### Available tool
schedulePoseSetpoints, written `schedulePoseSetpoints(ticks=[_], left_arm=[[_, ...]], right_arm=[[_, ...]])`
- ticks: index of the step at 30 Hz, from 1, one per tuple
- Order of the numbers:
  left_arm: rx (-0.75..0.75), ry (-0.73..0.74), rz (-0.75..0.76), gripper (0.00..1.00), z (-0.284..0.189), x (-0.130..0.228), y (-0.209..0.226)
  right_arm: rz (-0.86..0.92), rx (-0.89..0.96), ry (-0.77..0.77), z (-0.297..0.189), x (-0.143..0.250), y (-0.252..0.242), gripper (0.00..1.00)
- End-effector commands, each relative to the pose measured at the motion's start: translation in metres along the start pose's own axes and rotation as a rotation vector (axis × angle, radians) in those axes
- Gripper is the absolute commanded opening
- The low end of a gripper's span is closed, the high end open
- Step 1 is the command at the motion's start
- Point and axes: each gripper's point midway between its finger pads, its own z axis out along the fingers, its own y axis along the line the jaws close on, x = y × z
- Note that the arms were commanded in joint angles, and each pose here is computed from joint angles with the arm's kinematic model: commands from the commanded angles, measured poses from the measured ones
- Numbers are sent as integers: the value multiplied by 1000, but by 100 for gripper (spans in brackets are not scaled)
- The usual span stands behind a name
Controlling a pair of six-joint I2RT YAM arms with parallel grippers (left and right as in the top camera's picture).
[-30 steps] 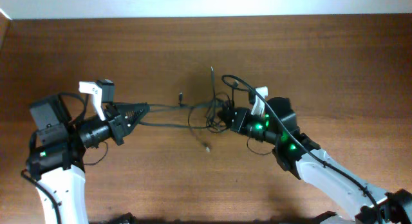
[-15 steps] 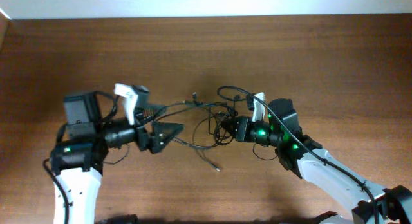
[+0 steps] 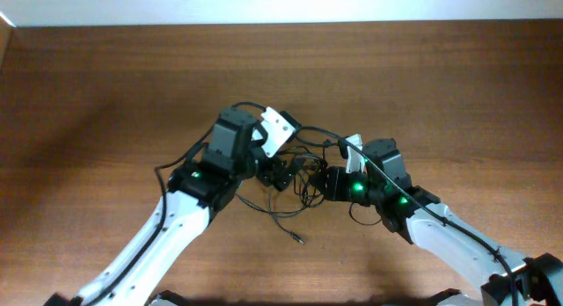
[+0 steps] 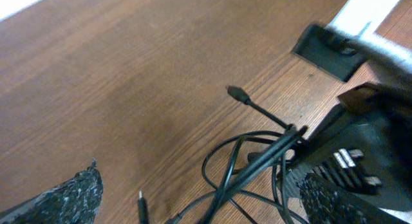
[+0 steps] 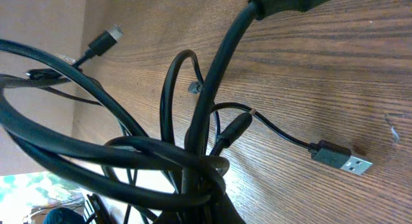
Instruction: Untangle cables
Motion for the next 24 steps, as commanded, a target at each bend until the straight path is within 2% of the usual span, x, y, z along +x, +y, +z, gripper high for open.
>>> schedulePoseSetpoints(ticks=[1,2,3,4,5,8,11,13,16,18,21,24], left_arm=[[-11,44,1,100,24,12,5],[-10,47,0,96,31,14,6],[-9,52,-2,74,36,16,7],[-1,58,-4,32,39,18,7],[3,73,-8,0,42,23,6],[-14,58,-78,0,38,19,13],[-111,-71,-308,0,-6,-7,50],[-180,-136,-429,0,-36,-12,77],[-285,-143,-644,0,-61,10,116],[-416,-124,-905,0,-75,41,144],[-442,-137,-1017,0,-81,50,153],[-439,-145,-1112,0,-80,52,151]], right_arm=[[-28,-39,19,-1,3,9,4],[-28,-53,30,-1,5,11,4],[-28,-57,33,-1,5,12,4],[-28,-60,35,-1,5,12,4],[-28,-61,35,-1,6,13,4],[-22,-49,37,-1,6,10,4],[47,133,42,-3,16,-27,5],[77,195,67,-6,25,-40,5],[83,195,71,-6,25,-40,5],[87,202,74,-6,27,-41,5],[112,251,84,-9,32,-51,5],[186,406,72,-19,39,-79,7]])
